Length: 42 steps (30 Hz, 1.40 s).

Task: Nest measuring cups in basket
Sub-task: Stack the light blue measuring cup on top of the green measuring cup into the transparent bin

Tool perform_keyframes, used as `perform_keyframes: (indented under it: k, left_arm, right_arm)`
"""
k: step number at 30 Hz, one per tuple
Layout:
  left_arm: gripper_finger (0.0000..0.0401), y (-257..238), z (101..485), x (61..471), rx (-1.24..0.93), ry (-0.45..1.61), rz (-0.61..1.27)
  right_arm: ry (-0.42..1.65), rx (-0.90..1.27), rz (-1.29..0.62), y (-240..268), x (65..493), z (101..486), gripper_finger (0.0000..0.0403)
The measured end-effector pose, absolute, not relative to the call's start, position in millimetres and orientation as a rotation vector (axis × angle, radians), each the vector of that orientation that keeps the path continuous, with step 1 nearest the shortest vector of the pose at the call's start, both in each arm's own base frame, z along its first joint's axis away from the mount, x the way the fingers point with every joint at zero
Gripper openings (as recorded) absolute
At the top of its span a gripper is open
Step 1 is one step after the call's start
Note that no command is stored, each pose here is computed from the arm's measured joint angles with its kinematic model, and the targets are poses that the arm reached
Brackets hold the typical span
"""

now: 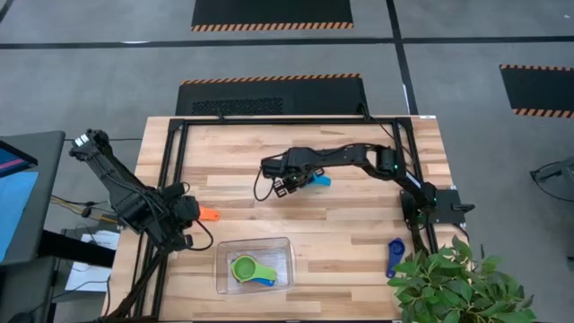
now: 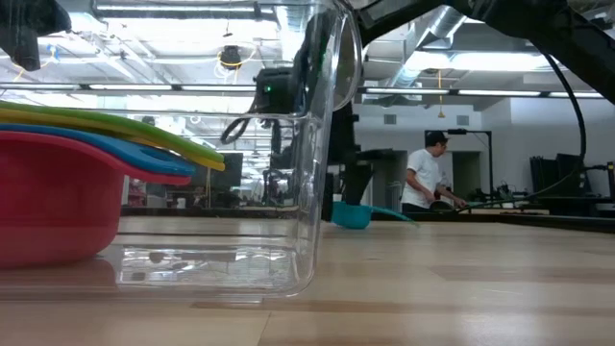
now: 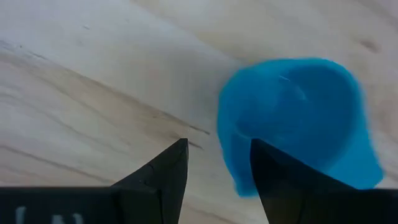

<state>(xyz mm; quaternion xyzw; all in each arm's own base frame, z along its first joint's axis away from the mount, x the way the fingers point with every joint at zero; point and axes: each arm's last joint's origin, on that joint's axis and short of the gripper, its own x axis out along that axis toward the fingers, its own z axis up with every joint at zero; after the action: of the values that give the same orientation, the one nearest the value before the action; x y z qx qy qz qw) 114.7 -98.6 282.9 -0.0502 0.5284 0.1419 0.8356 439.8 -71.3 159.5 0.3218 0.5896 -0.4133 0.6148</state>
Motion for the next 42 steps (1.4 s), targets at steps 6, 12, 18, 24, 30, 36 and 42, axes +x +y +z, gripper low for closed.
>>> perform_keyframes:
  k: [6,12,18,24,30,36,42]
  left_arm:
    - [0.0,-99.0,283.0,115.2,-0.097,1.117,0.288]
    - [0.0,-99.8,283.2,116.0,-0.106,1.109,0.283]
    - [0.0,-100.0,283.2,116.3,-0.107,1.107,0.283]
    - [0.0,-100.0,283.3,116.3,-0.106,1.105,0.284]
    - [0.0,-99.6,283.2,115.9,-0.101,1.109,0.285]
    - [0.0,-97.0,282.6,113.3,-0.092,1.129,0.315]
    - [0.0,-95.9,282.5,112.4,-0.1,1.133,0.335]
  right_arm:
    - [1.338,0.73,-0.931,-75.4,440.6,152.5,0.0192]
    - [1.31,0.702,-0.909,-75.7,443.7,152.4,0.0143]
    - [1.37,0.732,-0.774,-73.0,444.8,152.5,0.0019]
    - [1.353,0.892,-0.564,-66.5,456.9,169.2,0.0012]
    - [1.184,0.946,-0.333,-43.7,481.9,239.2,0.0012]
    - [0.957,0.961,-0.121,27.4,486.8,311.6,0.0012]
    - [0.808,1.009,-0.072,117.5,480.6,330.4,0.0012]
